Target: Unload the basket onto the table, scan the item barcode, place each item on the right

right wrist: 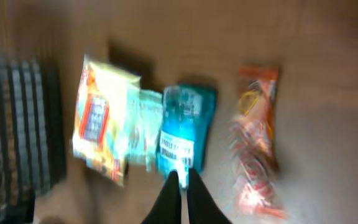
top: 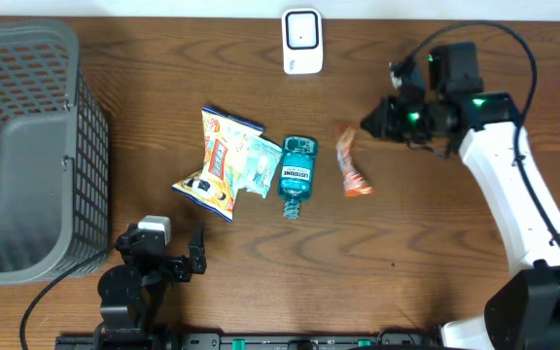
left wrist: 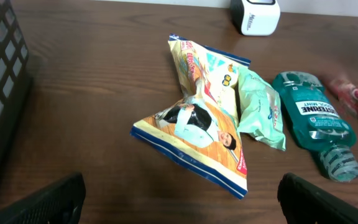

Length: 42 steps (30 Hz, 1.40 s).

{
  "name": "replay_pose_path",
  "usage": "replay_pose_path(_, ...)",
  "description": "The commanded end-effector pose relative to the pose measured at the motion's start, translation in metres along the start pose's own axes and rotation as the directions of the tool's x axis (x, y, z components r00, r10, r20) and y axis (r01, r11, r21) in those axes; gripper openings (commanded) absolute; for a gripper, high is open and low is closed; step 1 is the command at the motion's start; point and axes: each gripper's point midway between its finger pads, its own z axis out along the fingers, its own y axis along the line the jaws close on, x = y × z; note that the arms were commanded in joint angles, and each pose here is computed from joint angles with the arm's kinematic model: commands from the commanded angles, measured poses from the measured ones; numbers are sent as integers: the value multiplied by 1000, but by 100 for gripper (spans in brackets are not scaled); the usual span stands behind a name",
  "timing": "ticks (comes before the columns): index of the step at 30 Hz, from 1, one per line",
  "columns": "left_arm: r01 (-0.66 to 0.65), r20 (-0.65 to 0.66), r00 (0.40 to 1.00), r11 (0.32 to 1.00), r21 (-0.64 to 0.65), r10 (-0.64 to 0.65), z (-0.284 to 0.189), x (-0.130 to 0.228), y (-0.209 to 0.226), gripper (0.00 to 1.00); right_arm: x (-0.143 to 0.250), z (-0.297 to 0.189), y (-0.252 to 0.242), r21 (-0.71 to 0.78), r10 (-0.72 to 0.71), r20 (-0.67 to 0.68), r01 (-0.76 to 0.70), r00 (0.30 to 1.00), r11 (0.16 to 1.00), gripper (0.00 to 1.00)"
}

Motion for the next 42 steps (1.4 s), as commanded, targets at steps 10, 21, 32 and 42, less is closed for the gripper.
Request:
replay_pose_path(10, 15, -30, 999, 1000, 3, -15, 2, 10, 0, 98, -15, 73, -33, 209, 171, 84, -185, 982, 960, 51)
replay_pose_path(21, 15, -30, 999, 1000, 3, -15, 2, 10, 0, 99, 19, 103, -62, 494, 50, 33, -60, 998, 867, 78)
replay_pose_path(32, 15, -30, 999, 1000, 3, -15, 2, 10, 0, 99, 49, 151, -119, 628, 80, -59, -25, 995, 778, 64)
replay_pose_path(42, 15, -30, 999, 1000, 3, -15, 2, 10, 0, 99, 99, 177, -114, 472, 95, -335, 80, 937, 878, 1)
